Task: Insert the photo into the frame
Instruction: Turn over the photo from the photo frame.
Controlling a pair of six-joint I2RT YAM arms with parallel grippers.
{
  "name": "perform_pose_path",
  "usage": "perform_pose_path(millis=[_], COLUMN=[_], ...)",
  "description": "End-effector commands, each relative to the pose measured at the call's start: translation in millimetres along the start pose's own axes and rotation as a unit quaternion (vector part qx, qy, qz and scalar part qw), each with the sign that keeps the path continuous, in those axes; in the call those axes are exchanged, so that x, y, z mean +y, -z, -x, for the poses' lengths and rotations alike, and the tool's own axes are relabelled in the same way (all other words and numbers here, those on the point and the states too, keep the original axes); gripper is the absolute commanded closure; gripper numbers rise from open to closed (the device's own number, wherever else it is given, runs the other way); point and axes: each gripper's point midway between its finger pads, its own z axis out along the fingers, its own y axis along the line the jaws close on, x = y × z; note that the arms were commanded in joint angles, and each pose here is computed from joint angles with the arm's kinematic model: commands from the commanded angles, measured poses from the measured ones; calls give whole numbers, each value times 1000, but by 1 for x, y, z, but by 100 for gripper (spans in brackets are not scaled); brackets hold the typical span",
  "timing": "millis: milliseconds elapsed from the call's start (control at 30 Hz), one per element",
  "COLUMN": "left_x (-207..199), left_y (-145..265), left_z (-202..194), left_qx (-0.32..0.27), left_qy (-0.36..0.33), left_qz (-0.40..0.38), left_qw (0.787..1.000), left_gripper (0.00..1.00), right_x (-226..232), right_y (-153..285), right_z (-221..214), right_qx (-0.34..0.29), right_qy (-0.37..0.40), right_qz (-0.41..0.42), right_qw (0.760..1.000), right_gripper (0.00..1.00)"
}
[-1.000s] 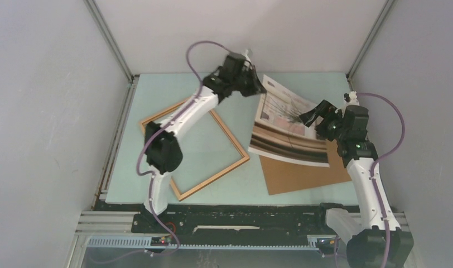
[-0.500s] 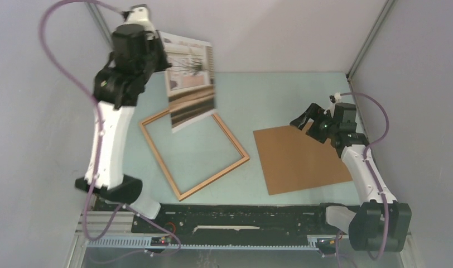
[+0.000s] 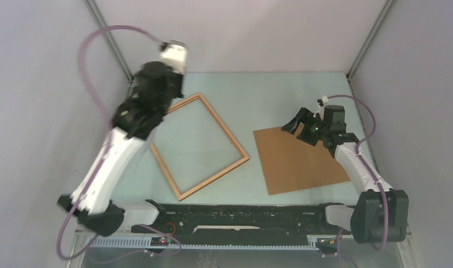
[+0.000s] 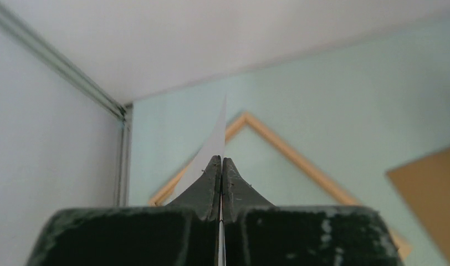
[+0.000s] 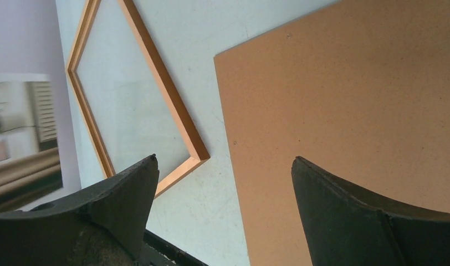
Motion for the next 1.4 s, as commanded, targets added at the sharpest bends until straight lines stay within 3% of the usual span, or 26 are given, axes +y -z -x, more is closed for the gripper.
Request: perform_pose_path(millis=[0,300,533,833,1033,1367], left_x=[-60,-190,-271,-276,-287,-280], left_y=[-60,-85,-56,-30,-2,2], left_z=[-74,-137,-213,-268,-303,-309], left_qx=[79,131,166,185,191,180], left_qy=[-110,-255,-304,-328,-385,-409], left_qz=[-48,-122,-197,-198,-227,-227], left_qw=[990,950,917,905,874,865], left_gripper=[100,100,100,100,100,100], right_x=[4,-2,-4,-7,-6,-7], right_y=[-5,-21,-25,-39,-37,-35], right_z=[2,-8,-12,-25,-23,-24], right_qx=[-9,18,27,72,65,63], right_qy=[11,-8,-19,-60,-55,-52], right_qz=[12,16,23,58,57,56], right_qw=[1000,1000,999,994,995,995], right_gripper=[3,4,3,4,4,5])
